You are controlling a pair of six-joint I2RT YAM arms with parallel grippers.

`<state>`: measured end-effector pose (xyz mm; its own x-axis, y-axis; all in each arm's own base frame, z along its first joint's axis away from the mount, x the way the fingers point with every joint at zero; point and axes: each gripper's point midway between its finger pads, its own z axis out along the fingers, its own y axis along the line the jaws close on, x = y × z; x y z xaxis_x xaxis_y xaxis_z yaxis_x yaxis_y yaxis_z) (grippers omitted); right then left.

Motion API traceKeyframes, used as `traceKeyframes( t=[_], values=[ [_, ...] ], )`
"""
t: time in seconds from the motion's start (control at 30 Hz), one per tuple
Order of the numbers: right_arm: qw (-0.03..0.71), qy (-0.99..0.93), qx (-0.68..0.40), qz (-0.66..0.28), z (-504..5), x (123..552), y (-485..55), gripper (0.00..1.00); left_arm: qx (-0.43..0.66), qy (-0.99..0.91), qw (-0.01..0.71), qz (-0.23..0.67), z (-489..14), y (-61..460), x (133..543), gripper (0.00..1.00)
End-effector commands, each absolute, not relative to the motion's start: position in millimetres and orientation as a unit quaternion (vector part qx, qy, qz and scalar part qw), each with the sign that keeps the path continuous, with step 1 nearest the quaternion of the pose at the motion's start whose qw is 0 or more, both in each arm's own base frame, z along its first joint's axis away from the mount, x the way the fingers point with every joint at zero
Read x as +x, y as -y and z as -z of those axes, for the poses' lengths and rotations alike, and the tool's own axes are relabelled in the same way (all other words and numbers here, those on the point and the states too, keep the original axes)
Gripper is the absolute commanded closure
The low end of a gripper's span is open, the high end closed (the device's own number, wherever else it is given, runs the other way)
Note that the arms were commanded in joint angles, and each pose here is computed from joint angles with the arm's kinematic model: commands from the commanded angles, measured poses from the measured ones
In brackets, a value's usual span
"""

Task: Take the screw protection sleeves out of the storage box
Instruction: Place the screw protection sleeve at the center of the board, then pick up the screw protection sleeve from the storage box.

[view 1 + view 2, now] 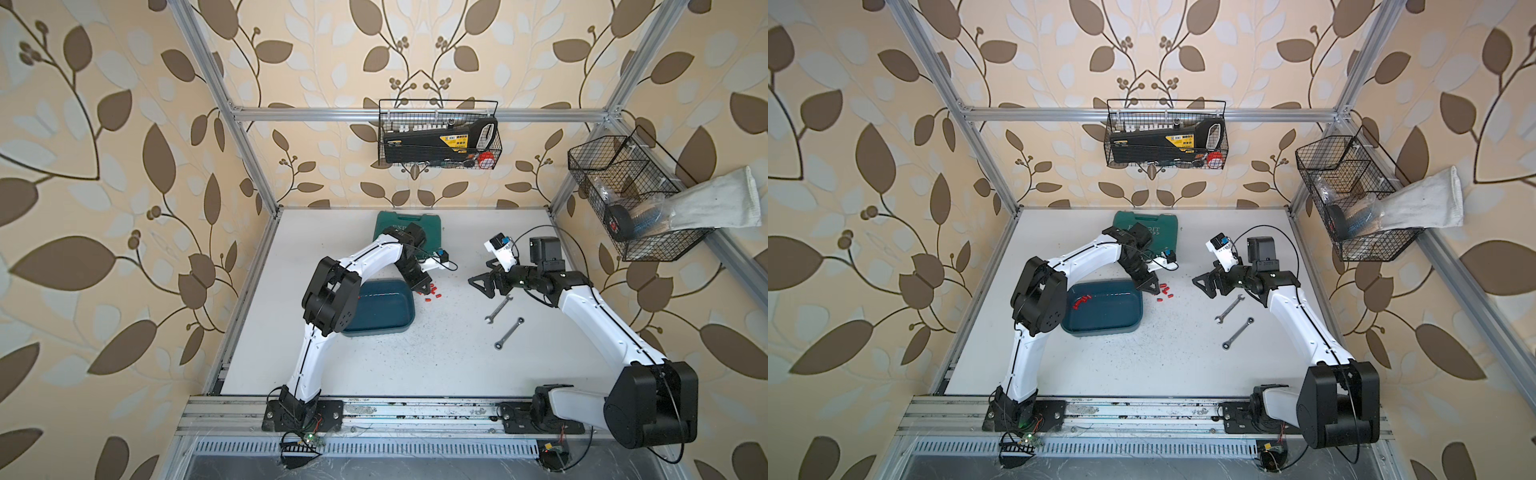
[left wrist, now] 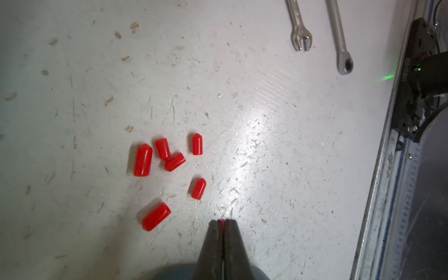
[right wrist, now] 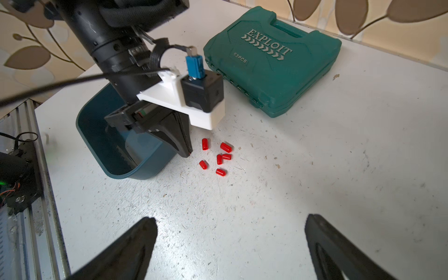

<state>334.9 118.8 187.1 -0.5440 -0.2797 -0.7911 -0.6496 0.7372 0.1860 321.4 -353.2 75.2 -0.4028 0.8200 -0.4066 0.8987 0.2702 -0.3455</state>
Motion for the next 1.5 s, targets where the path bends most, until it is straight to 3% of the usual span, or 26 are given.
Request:
traceKeyframes(
  t=[0.0, 0.33, 0.77, 1.03, 1.27, 1.47],
  values=[
    [0.395, -0.841, -0.272, -0.252, -191.9, 330.7, -120.4, 0.01, 0.545, -0.795, 0.089, 0.249, -74.3, 361.9, 335.6, 0.93],
    [0.399, -0.841, -0.264, -0.253, -193.1, 332.1, -114.2, 0.01, 0.552, -0.800, 0.077, 0.221, -47.5, 362.3, 343.6, 0.75],
    [0.401, -0.839, -0.270, -0.251, -196.7, 334.3, -116.7, 0.01, 0.564, -0.784, 0.124, 0.228, -112.5, 341.8, 328.8, 0.58],
    [0.366, -0.820, -0.368, -0.241, -207.0, 329.5, -169.4, 0.03, 0.515, -0.821, 0.134, 0.206, -146.0, 244.5, 317.0, 0.49],
    [0.310, -0.796, -0.448, -0.263, -200.6, 317.0, -265.7, 0.16, 0.361, -0.904, 0.145, 0.177, -146.6, 136.0, 318.7, 0.40],
    [0.292, -0.788, -0.476, -0.259, -177.7, 309.1, -339.3, 0.26, 0.219, -0.949, 0.128, 0.185, -130.6, 77.1, 321.5, 0.36]
  ],
)
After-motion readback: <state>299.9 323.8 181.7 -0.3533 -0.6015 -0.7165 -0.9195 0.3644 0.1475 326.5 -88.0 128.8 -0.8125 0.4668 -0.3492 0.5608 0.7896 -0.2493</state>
